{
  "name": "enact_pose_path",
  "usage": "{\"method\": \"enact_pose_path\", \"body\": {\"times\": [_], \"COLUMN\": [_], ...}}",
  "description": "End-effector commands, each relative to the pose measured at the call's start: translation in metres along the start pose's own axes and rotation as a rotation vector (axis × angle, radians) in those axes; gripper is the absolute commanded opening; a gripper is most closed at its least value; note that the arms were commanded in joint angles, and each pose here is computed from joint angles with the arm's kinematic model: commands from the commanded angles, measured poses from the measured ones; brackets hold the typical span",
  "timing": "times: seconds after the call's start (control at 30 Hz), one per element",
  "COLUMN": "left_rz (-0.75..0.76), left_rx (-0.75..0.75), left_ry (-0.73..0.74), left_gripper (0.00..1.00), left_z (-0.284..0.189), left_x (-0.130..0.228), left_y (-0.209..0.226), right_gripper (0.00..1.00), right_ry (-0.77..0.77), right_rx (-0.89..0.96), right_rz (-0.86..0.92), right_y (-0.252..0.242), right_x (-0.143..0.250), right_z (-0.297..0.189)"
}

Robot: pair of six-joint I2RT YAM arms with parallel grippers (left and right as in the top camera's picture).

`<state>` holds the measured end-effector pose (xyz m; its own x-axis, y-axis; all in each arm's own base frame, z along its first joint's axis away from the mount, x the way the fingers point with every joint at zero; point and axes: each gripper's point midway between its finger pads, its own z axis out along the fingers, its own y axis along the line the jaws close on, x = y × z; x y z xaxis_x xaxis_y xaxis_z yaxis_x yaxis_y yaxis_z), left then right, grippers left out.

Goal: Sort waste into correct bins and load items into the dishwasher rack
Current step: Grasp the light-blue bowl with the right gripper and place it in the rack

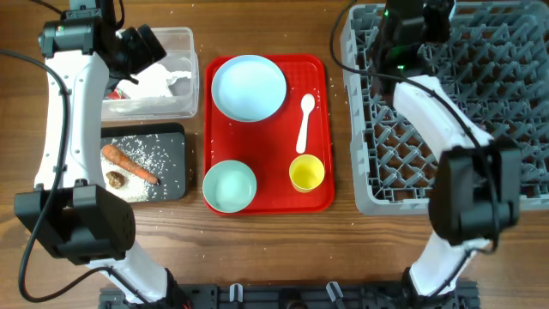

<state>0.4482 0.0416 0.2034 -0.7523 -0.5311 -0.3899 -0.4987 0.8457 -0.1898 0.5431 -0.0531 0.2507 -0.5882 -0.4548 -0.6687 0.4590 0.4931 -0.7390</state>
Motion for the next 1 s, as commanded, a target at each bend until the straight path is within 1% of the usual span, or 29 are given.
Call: {"method": "enact_pose_path", "body": {"times": [0.0, 0.07, 0.17, 0.27, 0.37, 0.4, 0.43, 0.47, 0.5, 0.53, 0.57, 0.73, 0.83, 0.87, 0.9, 0.93, 0.97], "left_rz": [-0.016, -0.016, -0.016, -0.016, -0.016, -0.016, -0.016, -0.016, -0.016, -0.016, -0.016, -0.016, -0.016, -0.016, -0.016, -0.016, -0.016], "left_rx": [-0.005, -0.005, -0.005, -0.005, -0.005, -0.005, -0.005, -0.005, -0.005, -0.005, -0.005, -0.005, -0.005, -0.005, -0.005, -0.005, -0.005], "left_ry": [-0.014, -0.014, -0.014, -0.014, -0.014, -0.014, -0.014, -0.014, -0.014, -0.014, -0.014, -0.014, -0.014, -0.014, -0.014, -0.014, -0.014], "left_gripper": [1.00, 1.00, 1.00, 1.00, 1.00, 1.00, 1.00, 1.00, 1.00, 1.00, 1.00, 1.00, 1.00, 1.00, 1.00, 1.00, 1.00], "left_z": [-0.001, -0.001, -0.001, -0.001, -0.001, -0.001, -0.001, -0.001, -0.001, -0.001, -0.001, -0.001, -0.001, -0.001, -0.001, -0.001, -0.001], "left_x": [-0.005, -0.005, -0.005, -0.005, -0.005, -0.005, -0.005, -0.005, -0.005, -0.005, -0.005, -0.005, -0.005, -0.005, -0.005, -0.005, -0.005], "left_y": [0.001, 0.001, 0.001, 0.001, 0.001, 0.001, 0.001, 0.001, 0.001, 0.001, 0.001, 0.001, 0.001, 0.001, 0.001, 0.001, 0.001], "right_gripper": [0.04, 0.05, 0.04, 0.04, 0.05, 0.15, 0.40, 0.60, 0.72, 0.78, 0.81, 0.81, 0.81, 0.82, 0.84, 0.84, 0.84], "right_ry": [-0.034, -0.048, -0.039, -0.083, -0.084, -0.079, -0.072, -0.070, -0.073, -0.080, -0.091, -0.148, -0.149, -0.156, -0.166, -0.186, -0.205], "right_rx": [-0.014, -0.057, -0.104, -0.182, -0.268, -0.284, -0.292, -0.293, -0.294, -0.298, -0.304, -0.355, -0.376, -0.369, -0.360, -0.382, -0.421], "right_rz": [-0.240, -0.273, -0.326, -0.358, -0.461, -0.485, -0.501, -0.505, -0.505, -0.506, -0.507, -0.478, -0.449, -0.414, -0.326, -0.230, -0.171], "right_y": [0.041, 0.064, 0.086, 0.108, 0.134, 0.138, 0.140, 0.140, 0.141, 0.143, 0.146, 0.168, 0.173, 0.166, 0.154, 0.141, 0.133], "right_x": [0.006, 0.013, 0.024, 0.018, 0.025, 0.028, 0.031, 0.032, 0.031, 0.029, 0.026, 0.011, 0.009, 0.002, -0.011, -0.026, -0.037], "right_z": [0.008, 0.011, 0.010, -0.006, -0.028, -0.030, -0.031, -0.031, -0.032, -0.036, -0.042, -0.080, -0.091, -0.091, -0.092, -0.097, -0.104]}}
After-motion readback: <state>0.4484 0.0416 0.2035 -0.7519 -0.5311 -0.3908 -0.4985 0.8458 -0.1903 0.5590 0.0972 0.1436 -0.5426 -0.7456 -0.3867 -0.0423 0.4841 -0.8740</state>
